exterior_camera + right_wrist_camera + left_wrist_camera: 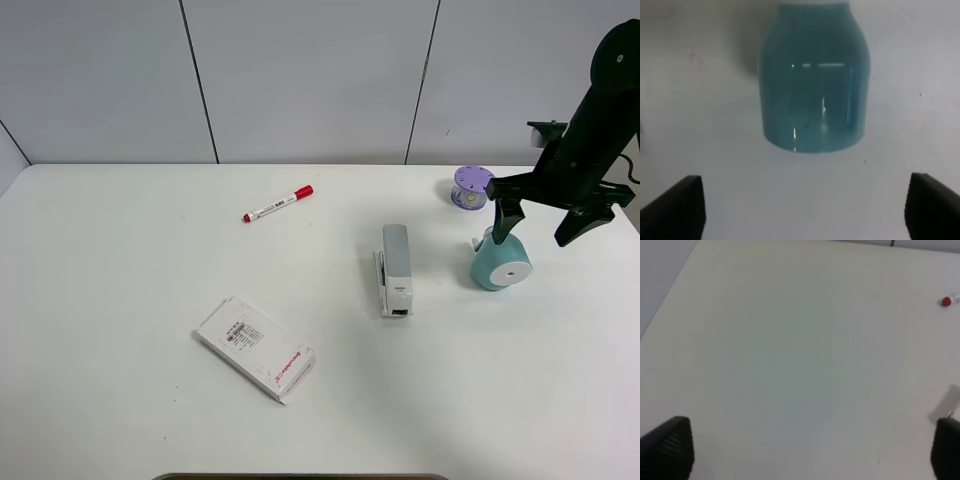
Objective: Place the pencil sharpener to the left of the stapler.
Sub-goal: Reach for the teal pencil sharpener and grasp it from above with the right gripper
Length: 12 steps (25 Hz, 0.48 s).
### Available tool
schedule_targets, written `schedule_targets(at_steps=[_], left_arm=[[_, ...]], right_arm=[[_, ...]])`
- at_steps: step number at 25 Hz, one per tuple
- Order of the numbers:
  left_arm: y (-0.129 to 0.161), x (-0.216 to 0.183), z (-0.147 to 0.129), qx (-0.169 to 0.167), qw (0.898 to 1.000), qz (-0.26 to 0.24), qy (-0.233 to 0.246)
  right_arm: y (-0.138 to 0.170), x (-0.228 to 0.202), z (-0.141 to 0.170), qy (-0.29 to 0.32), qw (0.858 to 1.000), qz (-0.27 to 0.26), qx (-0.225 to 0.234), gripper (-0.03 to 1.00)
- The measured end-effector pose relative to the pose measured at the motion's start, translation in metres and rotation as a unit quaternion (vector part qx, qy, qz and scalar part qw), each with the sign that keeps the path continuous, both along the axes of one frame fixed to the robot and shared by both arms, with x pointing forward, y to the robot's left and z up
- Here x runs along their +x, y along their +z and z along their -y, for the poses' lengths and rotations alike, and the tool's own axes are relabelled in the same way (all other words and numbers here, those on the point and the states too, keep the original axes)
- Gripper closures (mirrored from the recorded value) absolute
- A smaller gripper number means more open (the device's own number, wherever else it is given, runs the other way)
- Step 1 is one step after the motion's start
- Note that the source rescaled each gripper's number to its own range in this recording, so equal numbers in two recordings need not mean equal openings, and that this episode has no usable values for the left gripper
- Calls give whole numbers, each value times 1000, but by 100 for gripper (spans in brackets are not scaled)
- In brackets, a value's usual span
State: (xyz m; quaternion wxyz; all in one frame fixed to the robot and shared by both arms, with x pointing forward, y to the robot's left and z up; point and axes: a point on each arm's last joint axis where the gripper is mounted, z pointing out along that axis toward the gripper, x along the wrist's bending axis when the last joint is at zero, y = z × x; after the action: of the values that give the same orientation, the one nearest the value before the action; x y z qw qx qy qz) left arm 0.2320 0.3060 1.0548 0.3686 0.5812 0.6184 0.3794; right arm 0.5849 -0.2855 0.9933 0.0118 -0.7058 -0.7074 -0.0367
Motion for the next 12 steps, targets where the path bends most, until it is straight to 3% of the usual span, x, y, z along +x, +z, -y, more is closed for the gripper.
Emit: schedule_targets(at_steps=[3,5,12], left_arm=[[0,0,0,0,1000,0,0],[0,0,0,0,1000,0,0],[0,0,0,0,1000,0,0]], right_arm=[[-5,4,0,3,1000,6,-1,10],[-8,6,0,3,1000,10,-1,2],[-24,16,0,6,1000,4,-2,-2]])
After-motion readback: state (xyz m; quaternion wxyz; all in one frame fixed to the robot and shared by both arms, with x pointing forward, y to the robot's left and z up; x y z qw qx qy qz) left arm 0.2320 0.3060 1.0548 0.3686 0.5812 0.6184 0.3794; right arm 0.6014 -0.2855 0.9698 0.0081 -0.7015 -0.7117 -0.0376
